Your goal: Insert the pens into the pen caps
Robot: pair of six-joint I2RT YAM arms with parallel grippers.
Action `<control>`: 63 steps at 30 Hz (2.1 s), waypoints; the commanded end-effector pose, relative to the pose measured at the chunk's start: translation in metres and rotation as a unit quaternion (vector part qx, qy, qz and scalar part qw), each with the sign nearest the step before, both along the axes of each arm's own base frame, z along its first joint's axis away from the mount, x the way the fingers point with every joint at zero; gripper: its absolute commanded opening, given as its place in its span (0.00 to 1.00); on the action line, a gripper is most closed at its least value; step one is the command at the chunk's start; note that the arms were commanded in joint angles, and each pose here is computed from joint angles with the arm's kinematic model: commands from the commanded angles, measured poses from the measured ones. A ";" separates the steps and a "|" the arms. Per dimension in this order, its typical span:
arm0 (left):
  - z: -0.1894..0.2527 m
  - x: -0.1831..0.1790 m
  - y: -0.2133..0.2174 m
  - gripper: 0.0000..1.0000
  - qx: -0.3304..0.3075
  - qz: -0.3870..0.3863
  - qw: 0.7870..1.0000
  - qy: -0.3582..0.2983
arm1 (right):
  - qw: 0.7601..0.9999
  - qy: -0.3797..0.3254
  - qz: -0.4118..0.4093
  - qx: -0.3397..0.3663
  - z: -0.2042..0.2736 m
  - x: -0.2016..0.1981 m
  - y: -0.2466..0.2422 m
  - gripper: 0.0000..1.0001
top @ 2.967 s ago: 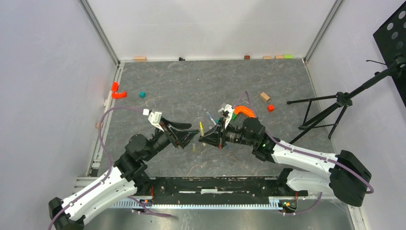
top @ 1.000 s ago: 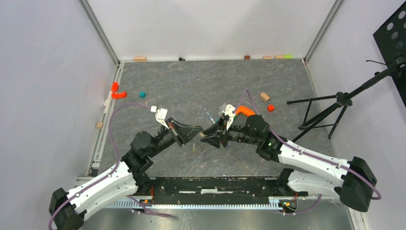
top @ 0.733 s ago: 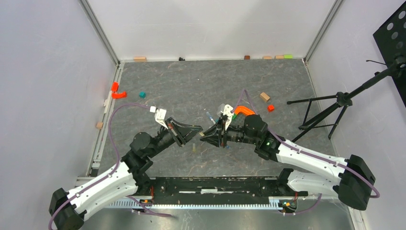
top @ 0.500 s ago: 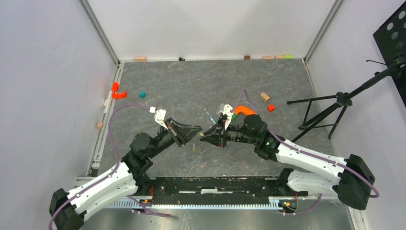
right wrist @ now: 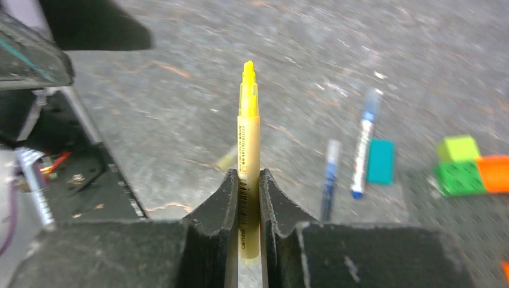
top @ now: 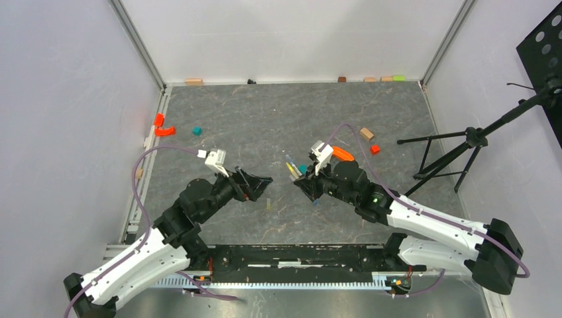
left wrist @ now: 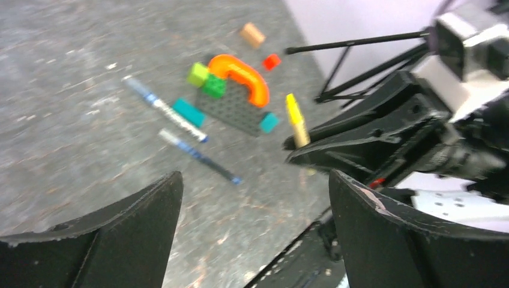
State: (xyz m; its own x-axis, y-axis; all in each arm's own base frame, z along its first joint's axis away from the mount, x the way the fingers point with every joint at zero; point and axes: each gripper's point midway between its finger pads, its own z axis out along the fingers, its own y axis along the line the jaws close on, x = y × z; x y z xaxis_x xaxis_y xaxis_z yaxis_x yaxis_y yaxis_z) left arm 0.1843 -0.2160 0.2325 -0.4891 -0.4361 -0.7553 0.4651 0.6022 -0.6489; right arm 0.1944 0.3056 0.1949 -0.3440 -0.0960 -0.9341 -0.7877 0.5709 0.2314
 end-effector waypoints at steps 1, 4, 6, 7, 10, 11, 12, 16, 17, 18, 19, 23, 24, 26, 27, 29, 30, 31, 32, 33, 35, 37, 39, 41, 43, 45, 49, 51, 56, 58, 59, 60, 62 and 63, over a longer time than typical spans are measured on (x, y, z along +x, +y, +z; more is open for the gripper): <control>-0.054 0.010 0.032 0.91 0.141 0.070 0.985 0.076 | 0.989 0.003 -0.131 -0.070 -0.021 0.024 -0.048 0.00; -0.078 0.009 0.030 0.85 0.188 0.061 0.973 0.122 | 0.981 0.003 -0.171 -0.091 -0.026 0.028 -0.066 0.00; -0.092 0.008 0.026 0.80 0.213 0.052 0.964 0.147 | 0.977 -0.001 -0.185 -0.101 -0.026 0.029 -0.074 0.00; -0.099 0.008 0.024 0.78 0.227 0.048 0.959 0.161 | 0.976 -0.002 -0.189 -0.106 -0.026 0.029 -0.078 0.00; -0.117 0.010 0.019 0.73 0.272 0.037 0.942 0.192 | 0.974 -0.002 -0.196 -0.118 -0.028 0.028 -0.084 0.00; -0.122 0.010 0.017 0.71 0.284 0.035 0.937 0.200 | 0.973 -0.002 -0.196 -0.119 -0.027 0.028 -0.085 0.00; -0.127 0.011 0.014 0.69 0.294 0.030 0.933 0.207 | 0.973 -0.001 -0.195 -0.121 -0.028 0.027 -0.086 0.00; -0.142 0.014 0.001 0.61 0.319 0.017 0.921 0.224 | 0.973 0.000 -0.194 -0.125 -0.032 0.024 -0.090 0.00; -0.144 0.015 -0.001 0.60 0.324 0.017 0.918 0.227 | 0.973 0.000 -0.193 -0.127 -0.032 0.024 -0.090 0.00; -0.146 0.017 -0.002 0.58 0.329 0.019 0.916 0.227 | 0.973 0.000 -0.192 -0.127 -0.032 0.023 -0.091 0.00; -0.148 0.018 -0.003 0.56 0.334 0.020 0.914 0.229 | 0.973 -0.001 -0.191 -0.127 -0.031 0.022 -0.091 0.00; -0.156 0.022 -0.009 0.52 0.343 0.017 0.909 0.236 | 0.974 -0.004 -0.188 -0.128 -0.030 0.022 -0.093 0.00; -0.159 0.022 -0.008 0.52 0.350 0.019 0.905 0.242 | 0.974 -0.006 -0.188 -0.128 -0.029 0.022 -0.093 0.00; -0.166 0.022 -0.006 0.51 0.363 0.022 0.897 0.251 | 0.973 -0.008 -0.189 -0.129 -0.029 0.022 -0.094 0.00; -0.169 0.022 -0.007 0.50 0.365 0.021 0.895 0.255 | 0.974 -0.008 -0.188 -0.129 -0.028 0.022 -0.093 0.00; -0.174 0.022 -0.009 0.49 0.369 0.019 0.892 0.261 | 0.974 -0.009 -0.186 -0.129 -0.029 0.022 -0.093 0.00; -0.177 0.022 -0.009 0.48 0.372 0.020 0.889 0.264 | 0.974 -0.010 -0.185 -0.131 -0.029 0.022 -0.093 0.00; -0.180 0.023 -0.009 0.48 0.376 0.020 0.887 0.267 | 0.974 -0.010 -0.185 -0.131 -0.030 0.022 -0.092 0.00; -0.183 0.023 -0.009 0.48 0.379 0.021 0.884 0.271 | 0.974 -0.010 -0.186 -0.132 -0.031 0.022 -0.093 0.00; -0.186 0.023 -0.009 0.48 0.383 0.021 0.882 0.274 | 0.974 -0.010 -0.185 -0.132 -0.030 0.022 -0.092 0.00; -0.193 0.023 -0.010 0.48 0.390 0.021 0.876 0.283 | 0.974 -0.010 -0.184 -0.131 -0.031 0.023 -0.091 0.00; -0.199 0.023 -0.013 0.46 0.394 0.018 0.873 0.287 | 0.974 -0.010 -0.183 -0.130 -0.031 0.022 -0.091 0.00; -0.206 0.023 -0.015 0.43 0.402 0.015 0.868 0.291 | 0.975 -0.011 -0.183 -0.129 -0.032 0.022 -0.091 0.00; -0.210 0.021 -0.016 0.40 0.412 0.013 0.862 0.296 | 0.975 -0.011 -0.183 -0.130 -0.034 0.022 -0.091 0.00; -0.215 0.018 -0.014 0.39 0.427 0.016 0.852 0.302 | 0.974 -0.012 -0.183 -0.130 -0.034 0.022 -0.092 0.00; -0.218 0.016 -0.009 0.39 0.453 0.028 0.836 0.307 | 0.974 -0.014 -0.185 -0.130 -0.035 0.022 -0.093 0.00; -0.225 0.011 -0.005 0.38 0.480 0.042 0.819 0.311 | 0.974 -0.016 -0.185 -0.131 -0.037 0.022 -0.094 0.00; -0.229 0.010 0.000 0.38 0.490 0.051 0.812 0.313 | 0.973 -0.017 -0.186 -0.133 -0.037 0.022 -0.095 0.00; -0.238 0.006 0.004 0.31 0.502 0.054 0.803 0.317 | 0.972 -0.022 -0.193 -0.135 -0.036 0.022 -0.100 0.00; -0.241 0.005 0.006 0.31 0.508 0.057 0.800 0.316 | 0.972 -0.023 -0.194 -0.132 -0.036 0.022 -0.101 0.00; -0.242 0.005 0.008 0.30 0.510 0.060 0.798 0.315 | 0.972 -0.022 -0.194 -0.132 -0.036 0.022 -0.101 0.00; -0.243 0.004 0.010 0.30 0.513 0.061 0.796 0.316 | 0.972 -0.023 -0.194 -0.132 -0.036 0.021 -0.102 0.00; -0.246 0.003 0.012 0.28 0.518 0.062 0.792 0.316 | 0.972 -0.022 -0.195 -0.130 -0.037 0.021 -0.102 0.00; -0.248 0.002 0.013 0.25 0.521 0.059 0.790 0.317 | 0.972 -0.022 -0.195 -0.130 -0.037 0.021 -0.103 0.00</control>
State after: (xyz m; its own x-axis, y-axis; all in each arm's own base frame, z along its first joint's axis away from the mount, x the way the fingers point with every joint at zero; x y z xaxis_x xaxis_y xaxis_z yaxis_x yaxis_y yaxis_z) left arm 0.1988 -0.2332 0.0135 -0.8900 0.1702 -0.4230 0.1779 0.9838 0.0217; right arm 0.2101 0.2025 0.1466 -0.3995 -0.2393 -0.8849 -0.5196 0.8544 0.0035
